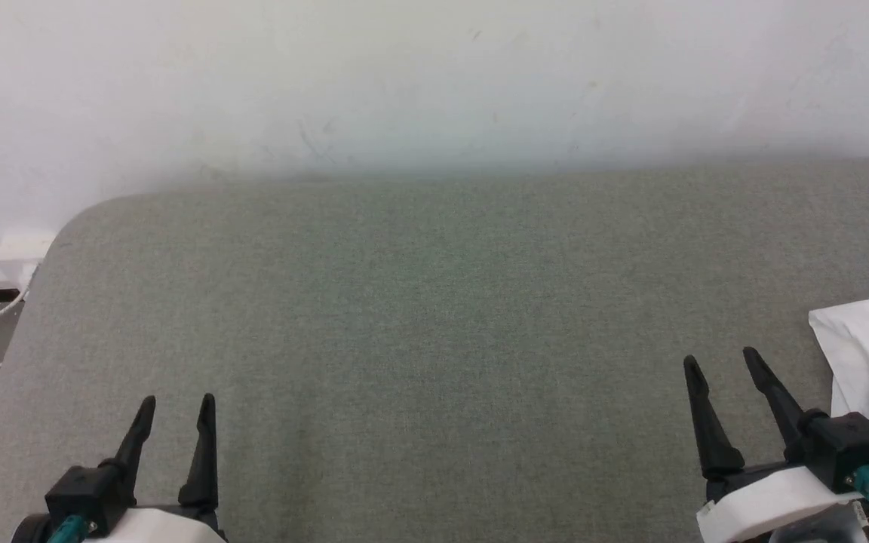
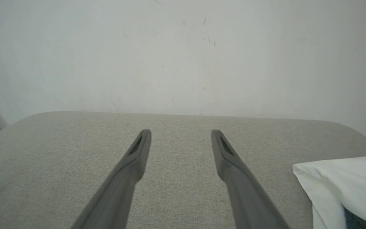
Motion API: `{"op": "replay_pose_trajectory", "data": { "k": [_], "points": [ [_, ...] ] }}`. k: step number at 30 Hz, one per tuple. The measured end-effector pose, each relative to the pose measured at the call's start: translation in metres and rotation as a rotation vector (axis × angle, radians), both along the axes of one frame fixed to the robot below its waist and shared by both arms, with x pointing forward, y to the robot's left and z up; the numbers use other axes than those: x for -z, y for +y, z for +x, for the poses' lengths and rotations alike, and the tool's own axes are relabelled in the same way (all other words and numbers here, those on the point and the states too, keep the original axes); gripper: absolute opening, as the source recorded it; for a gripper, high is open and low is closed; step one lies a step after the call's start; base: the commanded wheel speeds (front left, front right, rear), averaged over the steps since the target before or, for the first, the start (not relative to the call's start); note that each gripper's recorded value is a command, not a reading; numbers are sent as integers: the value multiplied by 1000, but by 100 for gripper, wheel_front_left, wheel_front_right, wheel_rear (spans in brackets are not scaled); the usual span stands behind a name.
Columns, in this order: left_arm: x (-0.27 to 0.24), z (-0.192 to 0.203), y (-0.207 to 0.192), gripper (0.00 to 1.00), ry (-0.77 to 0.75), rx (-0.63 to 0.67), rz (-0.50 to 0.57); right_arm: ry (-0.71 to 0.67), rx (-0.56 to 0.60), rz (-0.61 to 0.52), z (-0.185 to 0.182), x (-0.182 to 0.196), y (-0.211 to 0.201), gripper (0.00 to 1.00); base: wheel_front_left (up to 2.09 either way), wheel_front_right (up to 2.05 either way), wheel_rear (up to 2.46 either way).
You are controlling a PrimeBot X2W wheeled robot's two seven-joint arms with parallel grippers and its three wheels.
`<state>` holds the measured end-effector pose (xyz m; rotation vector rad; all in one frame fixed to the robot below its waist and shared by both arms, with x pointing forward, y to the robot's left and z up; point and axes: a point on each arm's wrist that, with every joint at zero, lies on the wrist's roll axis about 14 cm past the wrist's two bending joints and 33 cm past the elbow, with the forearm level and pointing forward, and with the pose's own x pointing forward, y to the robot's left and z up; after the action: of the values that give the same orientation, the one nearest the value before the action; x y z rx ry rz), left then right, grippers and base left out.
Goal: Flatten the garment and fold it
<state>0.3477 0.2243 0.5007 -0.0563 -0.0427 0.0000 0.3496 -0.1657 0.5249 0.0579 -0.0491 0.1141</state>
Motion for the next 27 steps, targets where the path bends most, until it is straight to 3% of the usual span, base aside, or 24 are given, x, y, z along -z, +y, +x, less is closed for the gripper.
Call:
{"op": "replay_pose_trajectory", "data": {
  "k": [11, 12, 27],
  "points": [
    [4, -4, -1, 100, 12, -5, 2, 12, -13, -4, -4, 4, 4, 100, 0, 0, 0],
    [4, -4, -1, 0, 13, -5, 2, 13, -13, -4, -4, 4, 4, 0, 0, 0, 0],
    [6, -3, -6, 0, 29, 1, 3, 23, -13, -8, -4, 6, 4, 0, 0, 0, 0]
  ]
}}
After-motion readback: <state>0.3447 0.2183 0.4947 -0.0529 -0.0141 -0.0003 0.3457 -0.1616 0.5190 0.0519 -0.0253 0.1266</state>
